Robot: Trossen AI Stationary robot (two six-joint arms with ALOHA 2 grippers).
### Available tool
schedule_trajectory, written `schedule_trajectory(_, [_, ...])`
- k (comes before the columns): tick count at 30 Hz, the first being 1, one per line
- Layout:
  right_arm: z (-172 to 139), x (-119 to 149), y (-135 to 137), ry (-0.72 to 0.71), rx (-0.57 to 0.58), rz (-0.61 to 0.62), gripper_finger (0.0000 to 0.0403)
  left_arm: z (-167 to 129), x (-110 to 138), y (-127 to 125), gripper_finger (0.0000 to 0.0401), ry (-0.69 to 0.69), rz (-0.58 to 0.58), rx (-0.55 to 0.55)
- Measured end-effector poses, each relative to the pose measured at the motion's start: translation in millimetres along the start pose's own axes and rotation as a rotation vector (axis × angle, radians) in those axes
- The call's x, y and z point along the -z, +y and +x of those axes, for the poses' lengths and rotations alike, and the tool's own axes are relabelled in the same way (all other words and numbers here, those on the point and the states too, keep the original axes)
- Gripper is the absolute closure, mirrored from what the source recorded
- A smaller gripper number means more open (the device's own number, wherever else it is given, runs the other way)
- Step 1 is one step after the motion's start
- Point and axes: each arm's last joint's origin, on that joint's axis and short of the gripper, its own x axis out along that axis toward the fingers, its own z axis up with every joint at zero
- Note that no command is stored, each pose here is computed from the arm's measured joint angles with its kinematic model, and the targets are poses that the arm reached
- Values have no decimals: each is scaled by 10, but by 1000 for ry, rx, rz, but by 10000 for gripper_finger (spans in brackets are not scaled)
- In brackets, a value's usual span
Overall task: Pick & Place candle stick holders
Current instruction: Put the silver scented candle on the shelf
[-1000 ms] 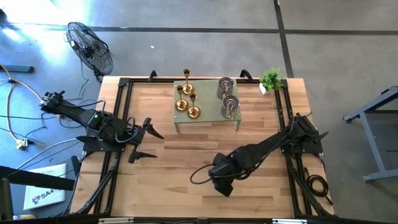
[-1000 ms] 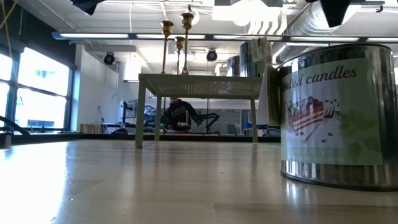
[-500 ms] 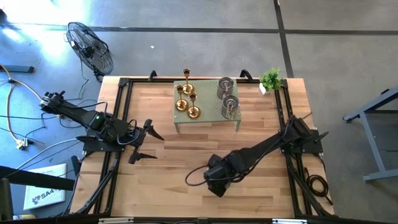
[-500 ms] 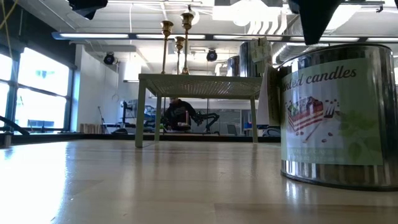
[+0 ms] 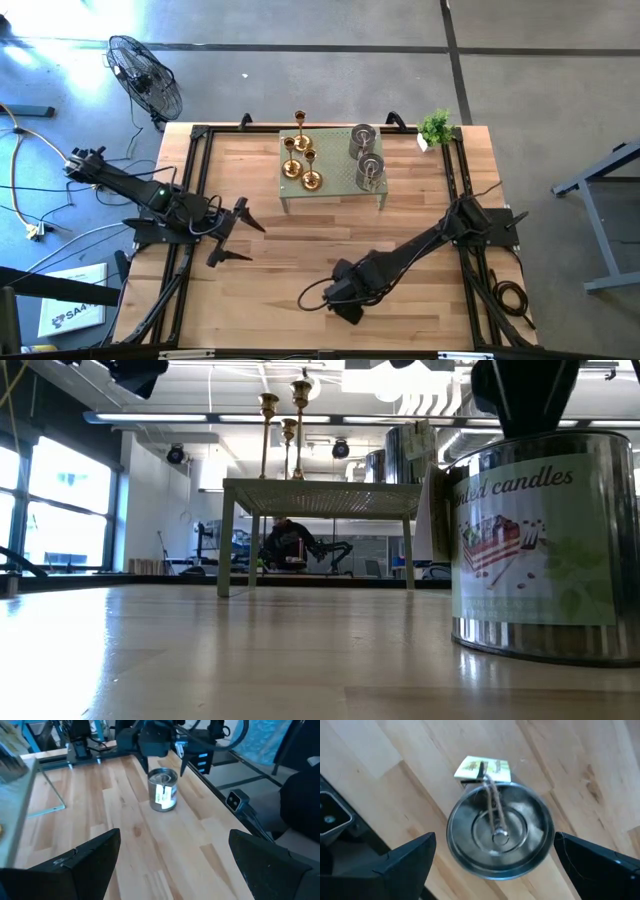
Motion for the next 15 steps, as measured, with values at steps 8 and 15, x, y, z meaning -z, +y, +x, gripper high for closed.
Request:
schedule_trajectory(8, [0,-4,-1,-29,14,-2,3,91,180,-13,34,-20,-12,27])
schedule_trajectory(15, [1,46,59,-44,-12,2,3,89,176,-18,34,-25,-12,44])
